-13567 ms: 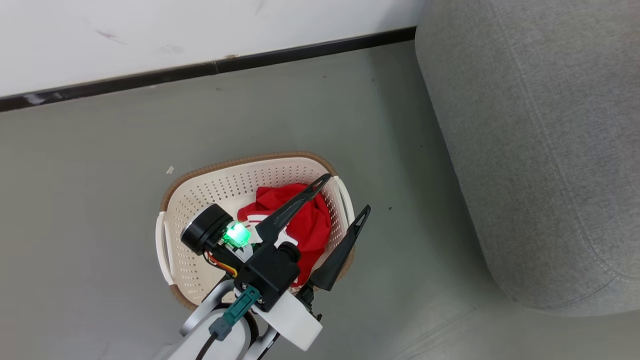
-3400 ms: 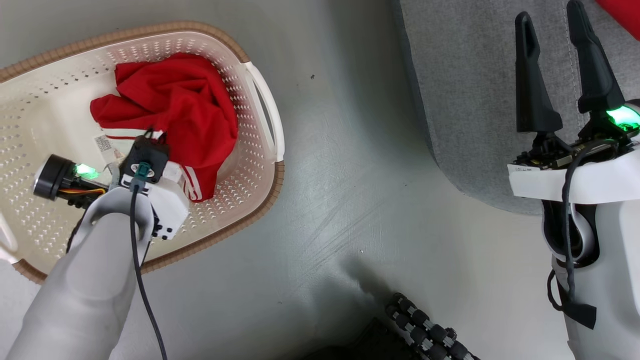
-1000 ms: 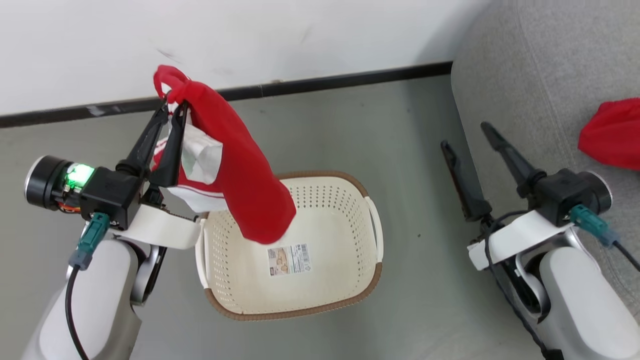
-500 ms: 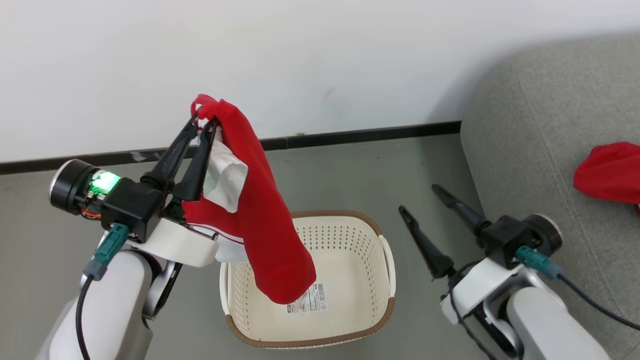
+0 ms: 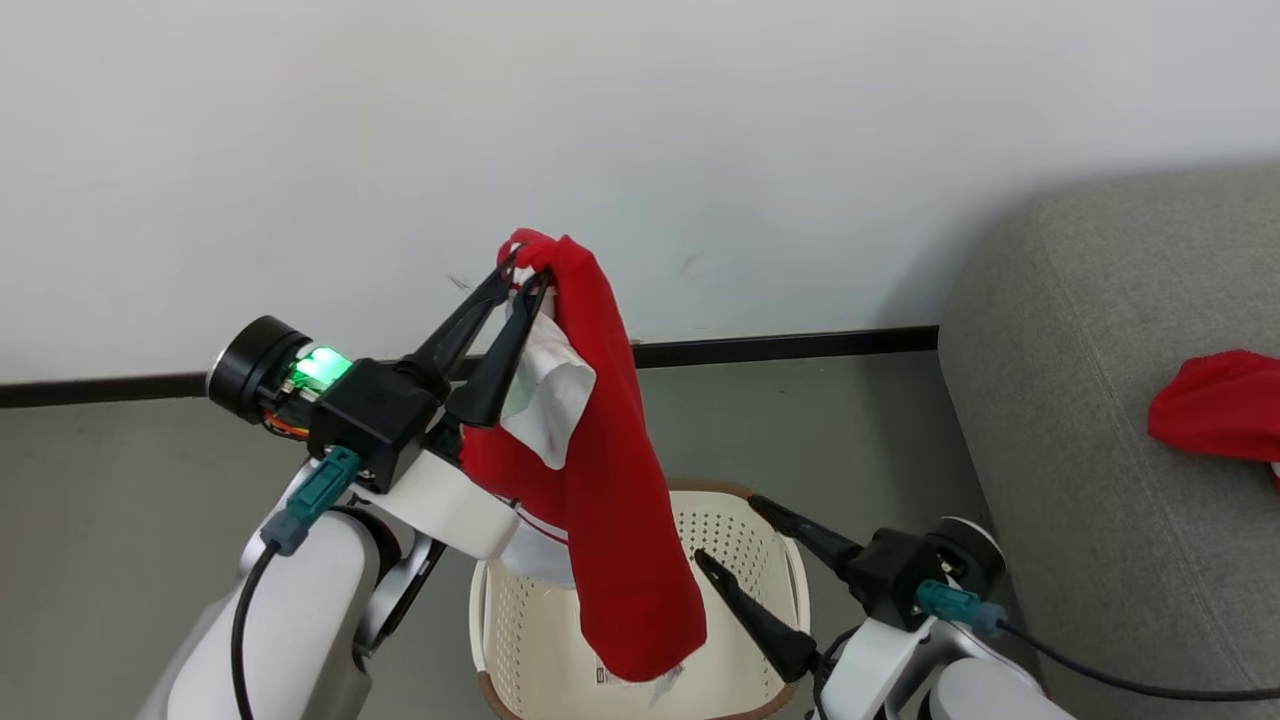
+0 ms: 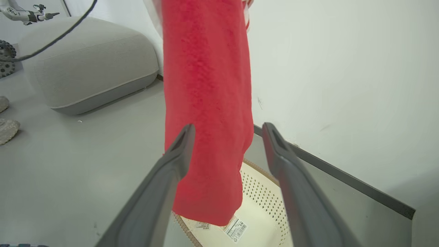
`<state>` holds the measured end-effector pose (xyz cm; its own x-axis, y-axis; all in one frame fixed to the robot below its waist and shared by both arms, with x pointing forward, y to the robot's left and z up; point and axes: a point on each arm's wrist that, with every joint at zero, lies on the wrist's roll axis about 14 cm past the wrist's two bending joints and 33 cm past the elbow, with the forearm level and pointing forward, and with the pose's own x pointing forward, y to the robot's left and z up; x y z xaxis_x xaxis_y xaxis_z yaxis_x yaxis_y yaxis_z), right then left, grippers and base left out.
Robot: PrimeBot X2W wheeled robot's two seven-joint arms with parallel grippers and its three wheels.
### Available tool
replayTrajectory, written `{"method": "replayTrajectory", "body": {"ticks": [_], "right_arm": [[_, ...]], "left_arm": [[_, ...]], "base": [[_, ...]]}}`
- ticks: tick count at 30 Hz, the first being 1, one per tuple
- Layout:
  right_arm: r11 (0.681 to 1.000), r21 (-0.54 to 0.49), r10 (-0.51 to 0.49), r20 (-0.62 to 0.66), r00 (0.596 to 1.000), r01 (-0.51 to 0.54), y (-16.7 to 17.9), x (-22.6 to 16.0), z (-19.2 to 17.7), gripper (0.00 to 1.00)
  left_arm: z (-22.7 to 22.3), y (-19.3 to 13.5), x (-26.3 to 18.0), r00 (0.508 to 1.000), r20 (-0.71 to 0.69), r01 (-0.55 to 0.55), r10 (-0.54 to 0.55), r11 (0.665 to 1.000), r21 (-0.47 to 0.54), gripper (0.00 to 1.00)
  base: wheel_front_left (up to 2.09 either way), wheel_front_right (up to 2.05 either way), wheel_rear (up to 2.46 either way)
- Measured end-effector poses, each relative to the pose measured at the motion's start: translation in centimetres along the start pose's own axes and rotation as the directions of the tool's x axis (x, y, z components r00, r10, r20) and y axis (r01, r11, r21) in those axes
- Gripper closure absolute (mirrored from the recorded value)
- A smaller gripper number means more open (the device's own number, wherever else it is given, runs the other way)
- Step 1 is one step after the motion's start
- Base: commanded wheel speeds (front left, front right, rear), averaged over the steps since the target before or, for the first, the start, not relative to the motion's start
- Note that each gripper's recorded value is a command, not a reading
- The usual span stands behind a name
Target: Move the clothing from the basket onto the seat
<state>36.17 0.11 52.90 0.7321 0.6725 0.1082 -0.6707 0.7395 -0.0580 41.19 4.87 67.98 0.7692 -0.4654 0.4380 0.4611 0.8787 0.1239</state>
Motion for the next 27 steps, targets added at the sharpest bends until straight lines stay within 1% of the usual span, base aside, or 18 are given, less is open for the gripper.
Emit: {"method": "replayTrajectory", "body": {"ticks": [5,10,20,27], "right_arm": [[0.997,0.049,0.060,0.014,0.998,-0.061,2.8,0.5,0.4,0.00],[0.994,0.064,0.084,0.011,0.996,-0.084,4.2,0.8,0.5,0.00],[0.997,0.008,0.077,0.003,0.997,-0.077,3.4,2.2,0.8,0.00],[0.997,-0.032,0.067,-0.042,0.997,-0.068,2.7,2.9,-0.2,0.00]], "left_arm": [[1.0,-1.1,-0.1,1.000,-0.003,0.023,-0.023,1.000,0.002,1.00],[1.9,-2.4,-0.1,0.999,-0.005,0.051,-0.051,0.999,-0.006,1.00],[3.3,-3.9,-0.2,0.996,-0.013,0.086,-0.086,0.996,-0.001,1.00],[3.9,-4.4,-0.4,0.995,-0.017,0.097,-0.097,0.995,-0.003,1.00]], "base": [[0.00,0.00,0.00],[0.00,0.00,0.00],[0.00,0.00,0.00],[0.00,0.00,0.00]]}}
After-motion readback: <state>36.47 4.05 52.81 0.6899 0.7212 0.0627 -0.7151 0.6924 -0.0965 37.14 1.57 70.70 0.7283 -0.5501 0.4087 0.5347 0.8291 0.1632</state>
